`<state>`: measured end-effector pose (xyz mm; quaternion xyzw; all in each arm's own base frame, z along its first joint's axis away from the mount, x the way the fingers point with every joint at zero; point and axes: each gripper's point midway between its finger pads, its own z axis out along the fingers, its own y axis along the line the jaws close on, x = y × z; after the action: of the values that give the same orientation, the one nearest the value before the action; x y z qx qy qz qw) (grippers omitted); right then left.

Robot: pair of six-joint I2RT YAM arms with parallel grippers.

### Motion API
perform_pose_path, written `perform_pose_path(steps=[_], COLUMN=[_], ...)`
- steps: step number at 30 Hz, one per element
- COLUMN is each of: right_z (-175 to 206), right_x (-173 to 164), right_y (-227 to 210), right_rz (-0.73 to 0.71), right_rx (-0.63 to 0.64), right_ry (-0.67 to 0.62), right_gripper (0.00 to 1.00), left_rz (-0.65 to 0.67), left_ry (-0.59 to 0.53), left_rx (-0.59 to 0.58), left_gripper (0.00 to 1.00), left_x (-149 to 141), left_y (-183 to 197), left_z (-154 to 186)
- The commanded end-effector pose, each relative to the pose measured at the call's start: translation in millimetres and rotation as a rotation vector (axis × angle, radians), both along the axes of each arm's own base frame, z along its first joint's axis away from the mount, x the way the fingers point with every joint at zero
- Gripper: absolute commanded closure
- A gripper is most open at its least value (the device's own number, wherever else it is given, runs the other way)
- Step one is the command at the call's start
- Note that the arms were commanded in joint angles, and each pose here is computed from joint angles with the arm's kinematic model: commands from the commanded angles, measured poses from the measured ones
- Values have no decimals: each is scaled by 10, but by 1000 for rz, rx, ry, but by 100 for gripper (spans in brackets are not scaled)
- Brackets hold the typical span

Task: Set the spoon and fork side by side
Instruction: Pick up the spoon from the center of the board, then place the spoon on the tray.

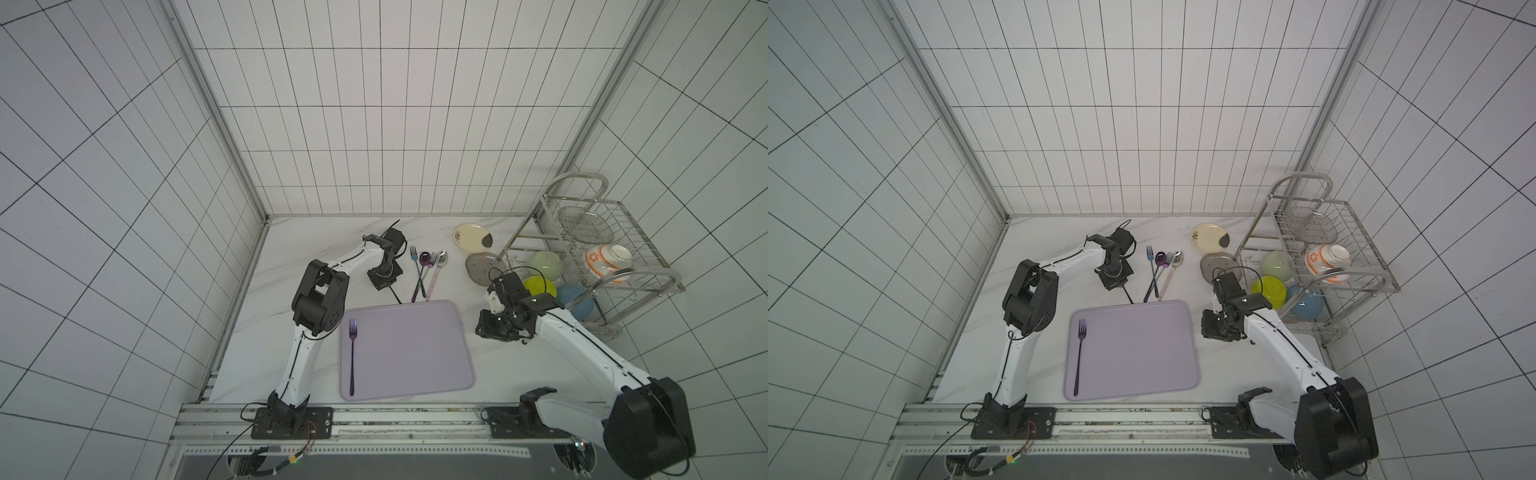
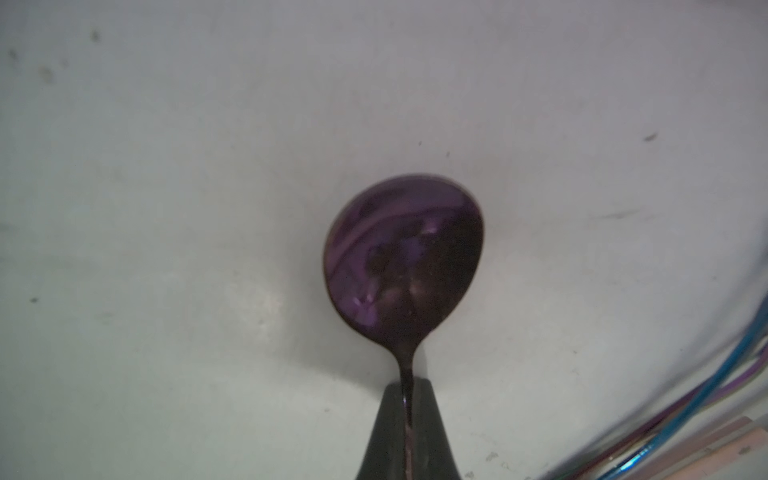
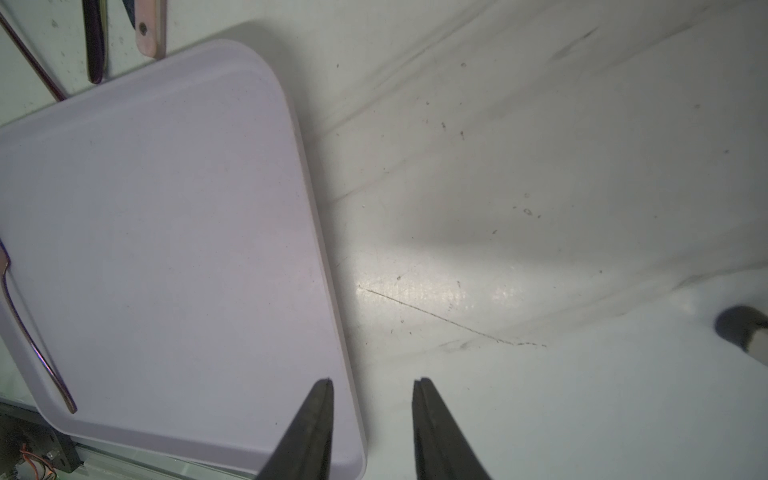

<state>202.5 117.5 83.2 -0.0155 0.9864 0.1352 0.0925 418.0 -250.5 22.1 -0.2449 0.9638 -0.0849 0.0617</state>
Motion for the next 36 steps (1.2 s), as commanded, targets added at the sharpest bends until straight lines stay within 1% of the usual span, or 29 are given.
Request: perform_pose_path(steps=[1, 4, 6, 12, 16, 20, 22, 24, 26, 27, 30, 32, 36], right_z=[-54, -65, -75, -90, -94, -102, -105, -108, -101, -98, -77, -62, -30], right_x=[-46, -50, -51, -52, -54, -62, -56, -59, -52, -55, -57, -64, -66], right_y=[-49, -49, -48, -46, -45, -41, -36, -33, -18, -13, 14, 32, 64], right_rz=[-9, -7, -5, -3, -1, 0, 2, 6, 10, 12, 19, 25, 34], right_rx=[-27, -29, -31, -33, -34, -32, -31, -30, -22, -19, -1, 11, 33], right_ry=[26, 33, 37, 45, 47, 54, 53, 56, 52, 51, 44, 41, 27], right_gripper=[65, 65, 65, 65, 65, 65, 65, 65, 65, 65, 65, 65, 65], left_rz=[-76, -155, -219, -349, -354, -322, -304, -283, -263, -257, -253, -264, -296], left_ry=[-70, -165, -247, -418, -472, -513, -517, -502, -466, -441, -416, -393, -386], left_rx=[45, 48, 53, 119, 136, 143, 145, 136, 115, 98, -10, -81, -220], left_gripper=[100, 100, 100, 100, 100, 100, 100, 100, 100, 100, 100, 100, 100], left_x=[242, 426, 557, 812, 899, 886, 800, 648, 442, 292, -97, -405, -1010], left_y=[81, 56, 18, 47, 144, 270, 330, 386, 432, 456, 422, 398, 358], left_z=[-100, 115, 314, 900, 1215, 1546, 1695, 1788, 1758, 1700, 1656, 1550, 1560])
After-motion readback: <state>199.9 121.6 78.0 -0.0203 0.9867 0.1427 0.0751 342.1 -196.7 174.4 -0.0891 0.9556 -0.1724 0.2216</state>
